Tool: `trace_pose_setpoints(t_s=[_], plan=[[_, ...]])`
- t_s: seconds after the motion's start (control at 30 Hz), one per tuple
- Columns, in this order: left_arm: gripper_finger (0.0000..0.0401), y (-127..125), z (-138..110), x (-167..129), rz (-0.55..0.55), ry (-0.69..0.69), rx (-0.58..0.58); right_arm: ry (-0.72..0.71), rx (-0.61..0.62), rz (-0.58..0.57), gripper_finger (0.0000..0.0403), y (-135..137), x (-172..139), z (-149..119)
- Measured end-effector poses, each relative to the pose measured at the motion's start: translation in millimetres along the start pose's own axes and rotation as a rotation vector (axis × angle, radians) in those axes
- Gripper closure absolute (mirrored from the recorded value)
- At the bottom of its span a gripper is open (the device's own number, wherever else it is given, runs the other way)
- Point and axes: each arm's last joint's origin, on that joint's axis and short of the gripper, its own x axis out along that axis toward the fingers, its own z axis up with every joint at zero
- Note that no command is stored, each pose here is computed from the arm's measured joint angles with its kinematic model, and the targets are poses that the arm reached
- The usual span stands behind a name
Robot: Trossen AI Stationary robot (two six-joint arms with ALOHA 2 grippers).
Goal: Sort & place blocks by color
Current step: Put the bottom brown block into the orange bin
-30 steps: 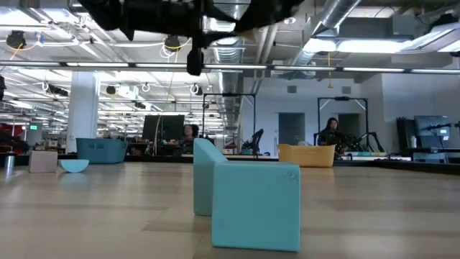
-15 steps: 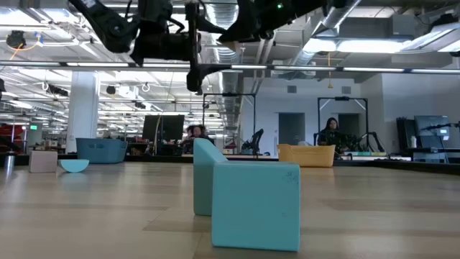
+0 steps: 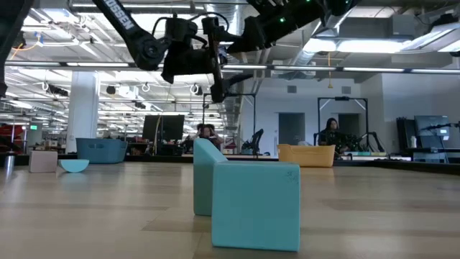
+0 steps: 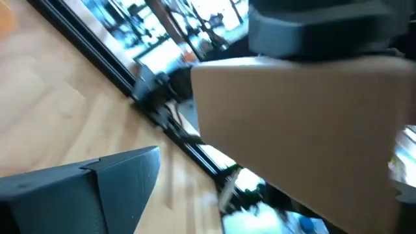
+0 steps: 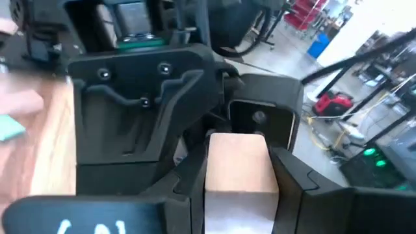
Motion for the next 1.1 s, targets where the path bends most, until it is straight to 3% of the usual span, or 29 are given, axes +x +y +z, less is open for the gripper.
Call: trace_pose_setpoints(t_s=[0.2,0.33,0.47,0.63,0.83,1.1], plan=[[0.0051,3.4,11.6,-13.3,-0.012,0.022,0.006,0.111,-0.030,-0.014,0.0271,2.6,-0.6,-9.0],[0.0051,7.7,22.4,-24.9,0.053,-0.066,0.063,0.154,0.011,0.074,0.0271,14.5,-0.8,-15.0],[0.0051,8.9,23.2,-27.4,0.049,-0.054,0.060,0.129,0.005,0.111,0.0270,30.4,-5.3,-7.2],[0.0051,6.0,18.2,-22.8,-0.003,0.022,0.057,0.134,-0.003,0.042,0.0270,33.8,-6.8,-4.0],[0.0051,3.9,14.4,-15.8,0.014,0.000,0.049,0.112,0.008,-0.030,0.0270,27.0,-5.2,-1.8],[0.0051,-0.9,6.4,-2.4,0.041,-0.033,0.046,0.060,-0.021,-0.029,0.0270,31.2,-6.6,5.3]])
